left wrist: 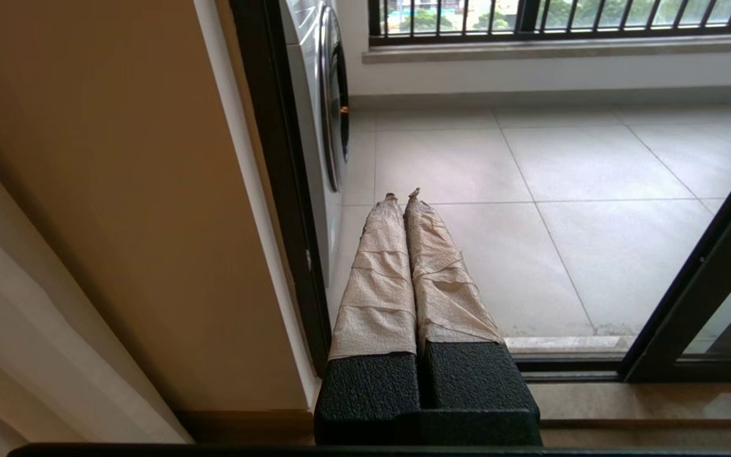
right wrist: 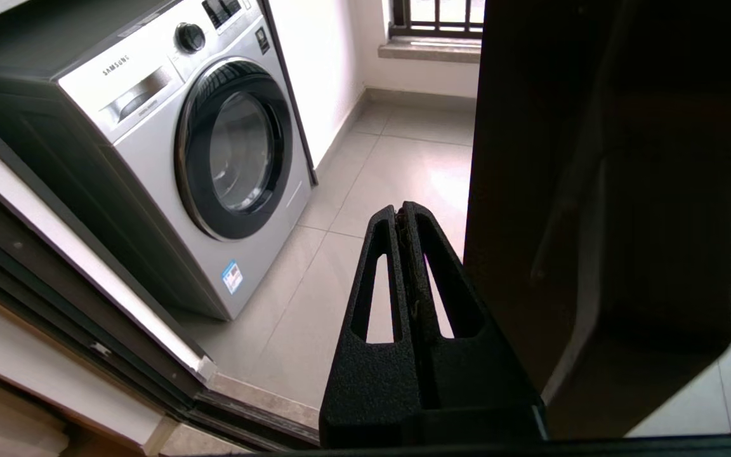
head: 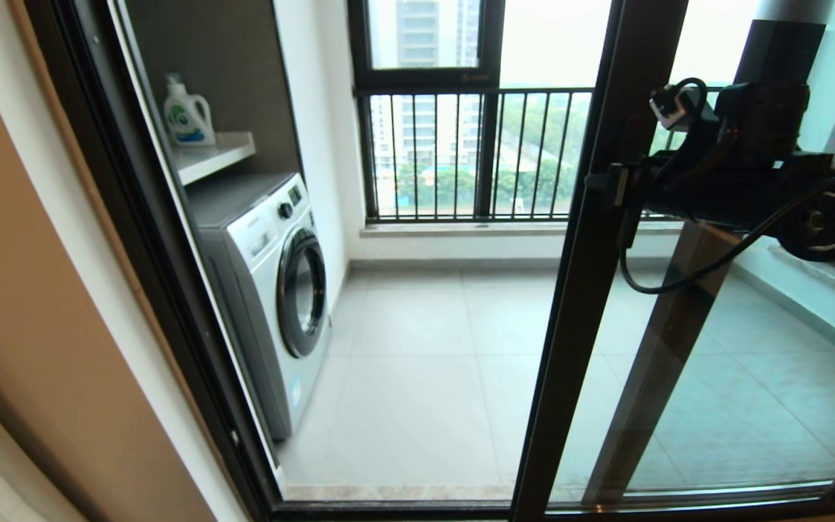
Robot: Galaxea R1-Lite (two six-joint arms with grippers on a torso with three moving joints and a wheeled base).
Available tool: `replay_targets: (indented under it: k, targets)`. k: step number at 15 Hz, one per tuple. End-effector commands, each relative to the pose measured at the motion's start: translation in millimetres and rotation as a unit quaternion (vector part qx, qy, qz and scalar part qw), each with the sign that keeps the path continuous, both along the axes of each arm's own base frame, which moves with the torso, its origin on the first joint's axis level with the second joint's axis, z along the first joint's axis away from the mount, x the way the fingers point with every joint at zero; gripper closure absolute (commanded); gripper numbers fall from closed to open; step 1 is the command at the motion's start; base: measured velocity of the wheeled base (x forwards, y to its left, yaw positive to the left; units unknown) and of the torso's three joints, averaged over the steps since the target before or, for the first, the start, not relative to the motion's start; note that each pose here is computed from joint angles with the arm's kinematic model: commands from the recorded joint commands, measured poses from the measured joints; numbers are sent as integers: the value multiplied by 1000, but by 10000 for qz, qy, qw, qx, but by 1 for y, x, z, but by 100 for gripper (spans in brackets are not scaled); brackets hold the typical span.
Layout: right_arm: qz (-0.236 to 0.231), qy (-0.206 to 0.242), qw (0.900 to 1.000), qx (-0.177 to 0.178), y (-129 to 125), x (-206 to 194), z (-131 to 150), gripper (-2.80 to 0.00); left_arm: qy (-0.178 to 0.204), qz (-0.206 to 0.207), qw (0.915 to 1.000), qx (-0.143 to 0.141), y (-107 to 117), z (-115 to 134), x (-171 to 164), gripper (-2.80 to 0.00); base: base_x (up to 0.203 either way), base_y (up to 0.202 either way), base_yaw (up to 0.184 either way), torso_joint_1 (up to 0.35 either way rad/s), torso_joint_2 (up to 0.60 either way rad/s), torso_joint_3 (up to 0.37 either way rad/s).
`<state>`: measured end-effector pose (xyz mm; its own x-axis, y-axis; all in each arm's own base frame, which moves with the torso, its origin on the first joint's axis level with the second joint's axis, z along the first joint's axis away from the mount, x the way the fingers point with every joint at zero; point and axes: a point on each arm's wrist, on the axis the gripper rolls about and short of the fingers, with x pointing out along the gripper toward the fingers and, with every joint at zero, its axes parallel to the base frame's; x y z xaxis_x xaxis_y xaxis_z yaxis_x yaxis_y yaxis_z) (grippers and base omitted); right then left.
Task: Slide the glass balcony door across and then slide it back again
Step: Open the slid door
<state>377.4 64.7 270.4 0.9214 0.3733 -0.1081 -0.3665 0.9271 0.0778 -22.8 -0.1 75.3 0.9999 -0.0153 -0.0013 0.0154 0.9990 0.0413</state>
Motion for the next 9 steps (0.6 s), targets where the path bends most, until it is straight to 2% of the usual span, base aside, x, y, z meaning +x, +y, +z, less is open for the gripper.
replay_targets:
  k: [1, 4, 9]
  targets:
    - [8, 71, 10000, -10, 3, 12, -9, 0, 9, 0, 10000, 1, 0, 0, 0, 0, 0, 0, 0, 0, 0, 0]
    - [-200, -17, 9998, -9, -4, 15, -7, 0, 9, 0, 10000, 1, 0, 0, 0, 0, 0, 0, 0, 0, 0, 0]
    - [-701, -242, 9972, 0, -34, 20, -4, 0, 9, 0, 10000, 1, 0, 0, 0, 0, 0, 0, 0, 0, 0, 0]
